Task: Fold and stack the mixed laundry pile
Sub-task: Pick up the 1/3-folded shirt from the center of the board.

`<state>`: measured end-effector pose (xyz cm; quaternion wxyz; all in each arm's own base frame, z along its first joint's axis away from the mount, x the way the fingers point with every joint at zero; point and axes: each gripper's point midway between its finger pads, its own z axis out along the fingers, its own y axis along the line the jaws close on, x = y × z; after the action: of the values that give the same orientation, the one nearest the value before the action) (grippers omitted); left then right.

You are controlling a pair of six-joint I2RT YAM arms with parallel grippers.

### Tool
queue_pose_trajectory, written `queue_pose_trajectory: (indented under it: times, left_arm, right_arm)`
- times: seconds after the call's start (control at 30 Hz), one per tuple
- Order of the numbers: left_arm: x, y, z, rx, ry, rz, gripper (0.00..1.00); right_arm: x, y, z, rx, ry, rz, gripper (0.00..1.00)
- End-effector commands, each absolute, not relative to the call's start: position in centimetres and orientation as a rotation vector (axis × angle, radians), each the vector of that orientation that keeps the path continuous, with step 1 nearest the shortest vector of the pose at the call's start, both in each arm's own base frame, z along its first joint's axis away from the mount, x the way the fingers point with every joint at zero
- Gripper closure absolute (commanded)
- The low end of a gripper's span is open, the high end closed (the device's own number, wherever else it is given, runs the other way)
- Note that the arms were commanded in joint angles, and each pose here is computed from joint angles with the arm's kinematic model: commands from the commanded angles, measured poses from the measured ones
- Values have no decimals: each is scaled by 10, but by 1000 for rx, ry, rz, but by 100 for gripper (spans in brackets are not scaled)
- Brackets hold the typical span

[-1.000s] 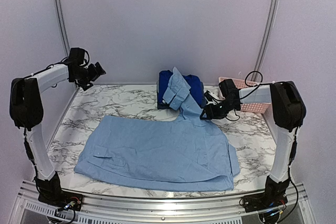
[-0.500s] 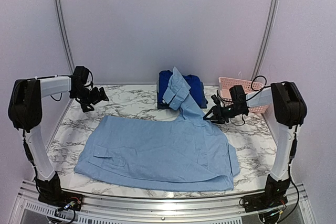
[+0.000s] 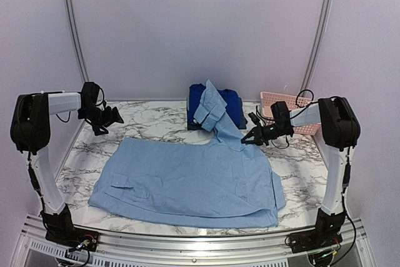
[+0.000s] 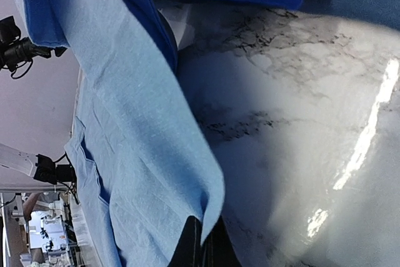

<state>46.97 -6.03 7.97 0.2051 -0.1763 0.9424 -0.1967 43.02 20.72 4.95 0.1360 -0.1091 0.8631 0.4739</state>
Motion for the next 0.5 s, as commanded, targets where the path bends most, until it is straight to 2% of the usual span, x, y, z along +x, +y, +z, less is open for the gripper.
queue_pose_trajectory:
  times: [0.0,0.27,0.33,0.4,0.47]
  left_arm:
    - [460,-62,61,-441,2718,-540,13]
    - [452,-64,47,-310,2787,-481,40]
    - [450,-65,45,-249,2807,-418,43]
    - [451,-71,44,-176,2815,-392,43]
    - [453,-82,44,-100,2812,-404,43]
  right_arm:
    - [445,192,76,-340,2466,1248,100]
    - [459,158,53,-341,2600,890,100]
    - [463,155,53,-330,2602,858,100]
    - [466,156,54,-334,2604,861,83]
    - [468,157,54,-340,2605,864,74]
